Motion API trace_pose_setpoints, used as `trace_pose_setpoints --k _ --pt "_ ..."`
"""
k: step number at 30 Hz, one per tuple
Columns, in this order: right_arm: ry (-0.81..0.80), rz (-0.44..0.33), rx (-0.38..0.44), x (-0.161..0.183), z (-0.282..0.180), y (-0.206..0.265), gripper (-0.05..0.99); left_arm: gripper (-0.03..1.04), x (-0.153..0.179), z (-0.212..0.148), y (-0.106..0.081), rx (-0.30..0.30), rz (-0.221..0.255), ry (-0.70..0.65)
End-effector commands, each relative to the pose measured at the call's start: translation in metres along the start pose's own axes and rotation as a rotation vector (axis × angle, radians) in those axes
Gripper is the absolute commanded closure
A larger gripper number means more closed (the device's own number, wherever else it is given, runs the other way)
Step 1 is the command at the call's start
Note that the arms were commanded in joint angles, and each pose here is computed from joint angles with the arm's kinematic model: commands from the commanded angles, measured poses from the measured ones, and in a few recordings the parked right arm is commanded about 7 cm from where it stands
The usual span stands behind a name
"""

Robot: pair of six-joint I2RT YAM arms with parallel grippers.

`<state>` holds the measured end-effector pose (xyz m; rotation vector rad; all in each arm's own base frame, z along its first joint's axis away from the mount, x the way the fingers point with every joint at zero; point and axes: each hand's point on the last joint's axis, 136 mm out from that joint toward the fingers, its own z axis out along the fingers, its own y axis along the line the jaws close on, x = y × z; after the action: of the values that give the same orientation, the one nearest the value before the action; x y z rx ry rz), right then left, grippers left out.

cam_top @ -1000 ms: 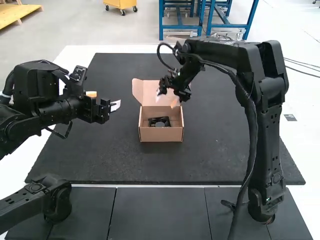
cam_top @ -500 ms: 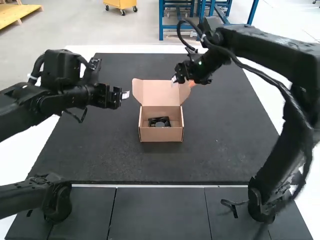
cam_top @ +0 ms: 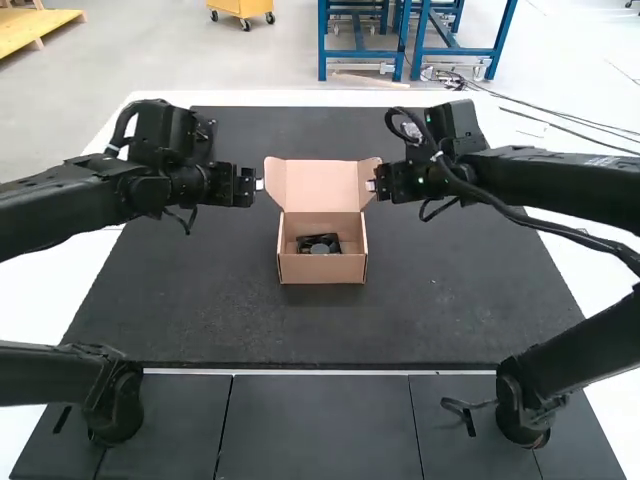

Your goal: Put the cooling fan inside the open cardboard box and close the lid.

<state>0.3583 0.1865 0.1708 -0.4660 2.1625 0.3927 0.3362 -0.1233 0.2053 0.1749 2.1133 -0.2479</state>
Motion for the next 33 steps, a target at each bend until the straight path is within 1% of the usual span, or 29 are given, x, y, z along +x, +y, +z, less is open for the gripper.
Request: trace_pose_setpoints --k 1,3,6,9,13,17,20,26,32,33 --pt "-0.019 0.008 0.031 -0.002 0.011 -0.014 0.12 0.05 -0.010 0.010 0.015 -0.072 -0.025 -0.025" --pt "-0.026 0.018 0.034 -0.006 0.019 -0.018 0.12 0.05 -0.005 0.024 0.022 -0.096 -0.030 -0.009" --pt "-0.060 0.060 0.012 -0.020 0.027 -0.021 0.12 0.05 -0.003 0.045 0.033 -0.145 -0.039 0.010" --pt "-0.067 0.109 -0.015 -0.029 0.034 -0.018 0.12 0.05 -0.010 0.062 0.043 -0.185 -0.049 0.007" --pt "-0.093 0.126 -0.036 -0.038 0.040 -0.013 0.12 0.05 -0.016 0.077 0.058 -0.231 -0.064 -0.010" --pt "-0.098 0.132 -0.039 -0.040 0.046 -0.012 0.12 0.05 -0.016 0.085 0.068 -0.257 -0.077 -0.025" --pt "-0.090 0.134 -0.048 -0.038 0.050 -0.011 0.12 0.05 -0.014 0.089 0.070 -0.264 -0.084 -0.029" --pt "-0.077 0.136 -0.063 -0.038 0.056 -0.009 0.12 0.05 -0.016 0.095 0.068 -0.257 -0.086 -0.050" --pt "-0.068 0.141 -0.073 -0.041 0.059 -0.007 0.12 0.05 -0.025 0.102 0.064 -0.236 -0.082 -0.070" --pt "-0.067 0.144 -0.073 -0.042 0.060 -0.007 0.10 0.05 -0.026 0.103 0.063 -0.235 -0.082 -0.070"
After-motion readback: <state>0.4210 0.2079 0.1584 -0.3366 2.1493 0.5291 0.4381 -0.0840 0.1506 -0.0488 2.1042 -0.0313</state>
